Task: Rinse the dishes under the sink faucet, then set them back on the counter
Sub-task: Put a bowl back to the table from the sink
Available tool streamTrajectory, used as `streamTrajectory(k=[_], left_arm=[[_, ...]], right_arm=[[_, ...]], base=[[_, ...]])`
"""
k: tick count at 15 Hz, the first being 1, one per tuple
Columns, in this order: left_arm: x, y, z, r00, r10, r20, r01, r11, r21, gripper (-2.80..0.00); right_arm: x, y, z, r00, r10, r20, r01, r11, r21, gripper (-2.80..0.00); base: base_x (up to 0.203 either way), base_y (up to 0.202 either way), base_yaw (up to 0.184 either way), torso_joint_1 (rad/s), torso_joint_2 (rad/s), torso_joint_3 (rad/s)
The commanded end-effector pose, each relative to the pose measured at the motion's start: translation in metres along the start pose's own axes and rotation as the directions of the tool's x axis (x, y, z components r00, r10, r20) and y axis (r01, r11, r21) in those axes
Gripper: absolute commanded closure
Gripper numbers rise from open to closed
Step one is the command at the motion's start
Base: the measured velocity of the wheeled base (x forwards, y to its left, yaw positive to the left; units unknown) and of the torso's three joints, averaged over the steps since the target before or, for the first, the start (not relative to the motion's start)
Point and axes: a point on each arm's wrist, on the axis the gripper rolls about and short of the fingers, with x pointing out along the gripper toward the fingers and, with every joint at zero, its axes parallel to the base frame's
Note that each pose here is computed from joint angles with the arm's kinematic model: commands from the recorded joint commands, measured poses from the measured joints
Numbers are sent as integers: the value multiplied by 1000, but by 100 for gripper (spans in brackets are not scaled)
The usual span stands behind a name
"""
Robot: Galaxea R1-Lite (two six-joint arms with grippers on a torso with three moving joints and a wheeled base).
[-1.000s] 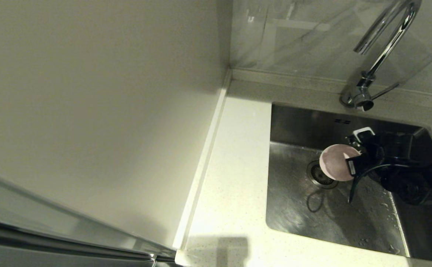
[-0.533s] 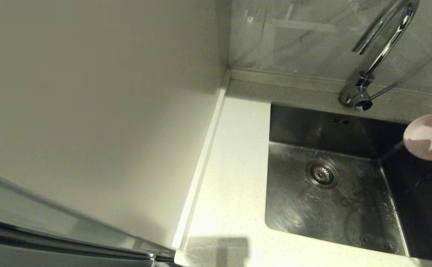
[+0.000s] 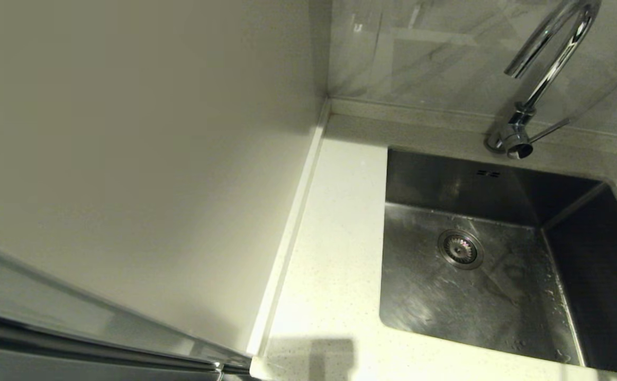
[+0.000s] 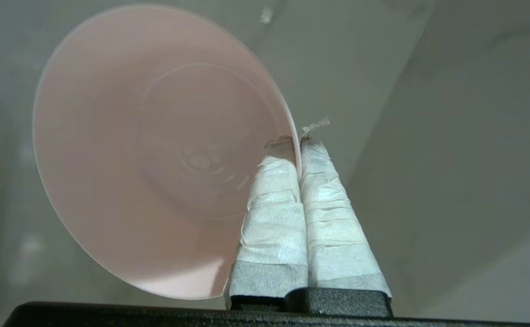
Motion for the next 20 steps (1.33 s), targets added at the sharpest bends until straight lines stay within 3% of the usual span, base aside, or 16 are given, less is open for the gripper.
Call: streamTrajectory(k=[1, 3, 5, 6, 7, 8, 9, 10, 11, 13, 14, 15, 17, 20], left_arm=[[0, 0, 0, 1000, 0, 3, 0, 1000, -1, 0], [0, 0, 0, 1000, 0, 3, 0, 1000, -1, 0], [0, 0, 0, 1000, -1, 3, 1, 1000, -1, 0], [0, 0, 0, 1000, 0, 5, 0, 1000, -1, 0], [0, 0, 0, 1000, 0, 3, 0, 1000, -1, 0], [0, 0, 0, 1000, 2, 3, -2, 1000, -1, 0], [0, 0, 0, 1000, 0, 3, 0, 1000, -1, 0], [0, 0, 0, 1000, 0, 3, 0, 1000, -1, 0], [0, 0, 0, 1000, 1, 3, -1, 1000, -1, 0], [0, 0, 0, 1000, 2, 3, -2, 1000, -1, 0], [0, 0, 0, 1000, -1, 3, 1, 1000, -1, 0], [0, 0, 0, 1000, 0, 3, 0, 1000, -1, 0], [0, 0, 0, 1000, -1, 3, 1, 1000, -1, 0], [0, 0, 0, 1000, 0, 3, 0, 1000, -1, 0]], right_arm=[[-19, -4, 0, 999, 7, -43, -7, 1000, -5, 0], [-37, -3, -15, 991, 28, -132, -30, 999, -16, 0], [-30, -3, -9, 995, 38, -95, -35, 999, 36, 0], [-32, -3, -12, 990, 78, -120, -71, 995, 68, 0], [-32, -6, -19, 973, 106, -207, -94, 993, 69, 0], [-32, -12, -27, 929, 121, -349, -106, 992, 61, 0], [-34, -18, -35, 850, 127, -511, -110, 992, 63, 0], [-38, -29, -40, 726, 126, -676, -102, 992, 76, 0], [-42, -43, -40, 590, 122, -798, -83, 992, 90, 0], [-58, -81, -25, 264, 105, -959, 30, 993, 117, 0], [-67, -100, -17, 154, 89, -984, 110, 988, 107, 0], [-74, -114, -11, 85, 83, -993, 179, 979, 97, 0], [-80, -137, -7, 56, 56, -997, 248, 966, 69, 0], [-100, -165, -7, 14, 7, -1000, 260, 966, 11, 0]], base=[[0, 0, 0, 0, 0, 0], [0, 0, 0, 0, 0, 0], [0, 0, 0, 0, 0, 0], [0, 0, 0, 0, 0, 0], [0, 0, 0, 0, 0, 0], [0, 0, 0, 0, 0, 0], [0, 0, 0, 0, 0, 0], [0, 0, 0, 0, 0, 0], [0, 0, 0, 0, 0, 0], [0, 0, 0, 0, 0, 0], [0, 0, 0, 0, 0, 0], [0, 0, 0, 0, 0, 0], [0, 0, 0, 0, 0, 0], [0, 0, 0, 0, 0, 0]])
